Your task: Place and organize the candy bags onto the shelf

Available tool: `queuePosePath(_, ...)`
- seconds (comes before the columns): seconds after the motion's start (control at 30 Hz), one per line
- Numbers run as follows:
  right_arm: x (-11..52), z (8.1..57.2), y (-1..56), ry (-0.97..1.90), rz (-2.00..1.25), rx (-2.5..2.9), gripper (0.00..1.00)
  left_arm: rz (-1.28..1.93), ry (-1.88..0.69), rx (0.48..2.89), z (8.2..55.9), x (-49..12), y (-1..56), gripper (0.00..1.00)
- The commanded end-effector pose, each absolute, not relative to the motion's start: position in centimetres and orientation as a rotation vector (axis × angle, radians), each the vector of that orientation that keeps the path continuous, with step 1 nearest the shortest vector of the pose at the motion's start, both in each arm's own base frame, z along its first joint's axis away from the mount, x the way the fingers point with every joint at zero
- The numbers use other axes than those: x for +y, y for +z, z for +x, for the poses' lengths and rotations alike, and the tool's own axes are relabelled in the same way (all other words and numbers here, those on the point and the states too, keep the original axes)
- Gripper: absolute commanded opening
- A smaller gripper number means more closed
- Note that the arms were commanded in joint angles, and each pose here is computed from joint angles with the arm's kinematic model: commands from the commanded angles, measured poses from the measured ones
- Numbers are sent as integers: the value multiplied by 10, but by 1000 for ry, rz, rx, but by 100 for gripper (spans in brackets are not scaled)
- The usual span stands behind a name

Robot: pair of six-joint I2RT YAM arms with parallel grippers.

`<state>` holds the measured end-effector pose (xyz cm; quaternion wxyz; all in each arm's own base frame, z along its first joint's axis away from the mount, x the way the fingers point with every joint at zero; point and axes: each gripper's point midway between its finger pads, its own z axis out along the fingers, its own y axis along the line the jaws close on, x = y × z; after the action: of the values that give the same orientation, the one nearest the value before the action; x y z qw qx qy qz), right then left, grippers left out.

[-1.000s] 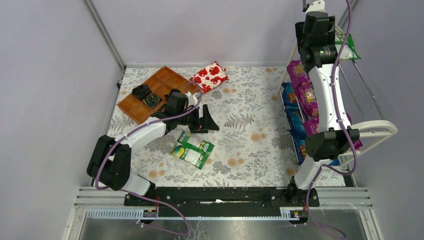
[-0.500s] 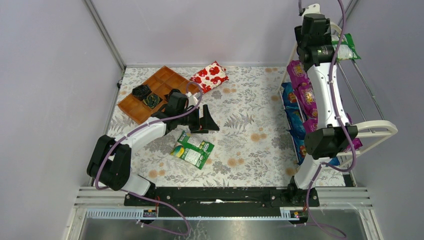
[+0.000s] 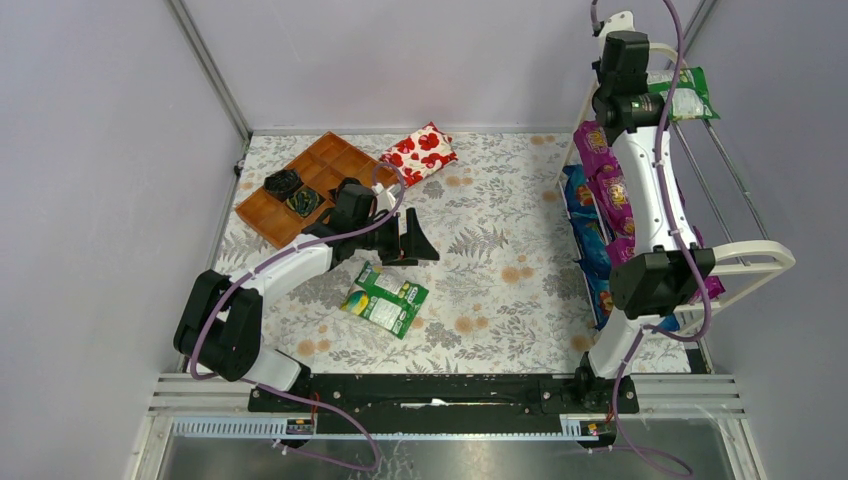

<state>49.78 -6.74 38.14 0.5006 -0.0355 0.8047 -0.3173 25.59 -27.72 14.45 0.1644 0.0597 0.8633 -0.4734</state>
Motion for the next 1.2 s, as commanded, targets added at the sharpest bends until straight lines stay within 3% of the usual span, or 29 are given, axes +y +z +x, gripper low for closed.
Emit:
queuePosePath(0.0,-60,490,408,-695,-108,1870,21,196,-1387,2397,260,-280,155,85)
queuePosePath(0.43,-45,487,411,-575,-109,1872,17,189,-1392,2392,260,-279,156,85)
queuePosePath(0.83,-42,490,402,-546,-84,1886,20,189,-1414,2382,259,-280,157,85)
queuePosePath(0.9,-39,492,403,-518,-81,1889,27,189,-1409,2384,260,-279,156,85)
queuePosePath(1.0,-33,485,416,-475,-44,1879,49,187,-1413,2377,261,-278,157,85)
queuePosePath(1.07,-28,473,432,-438,-5,1854,69,188,-1413,2367,263,-276,158,85)
queuePosePath(1.13,-21,456,445,-371,23,1834,97,193,-1398,2354,265,-273,159,85)
queuePosePath(1.17,-15,446,448,-317,29,1831,99,190,-1384,2351,266,-271,159,85)
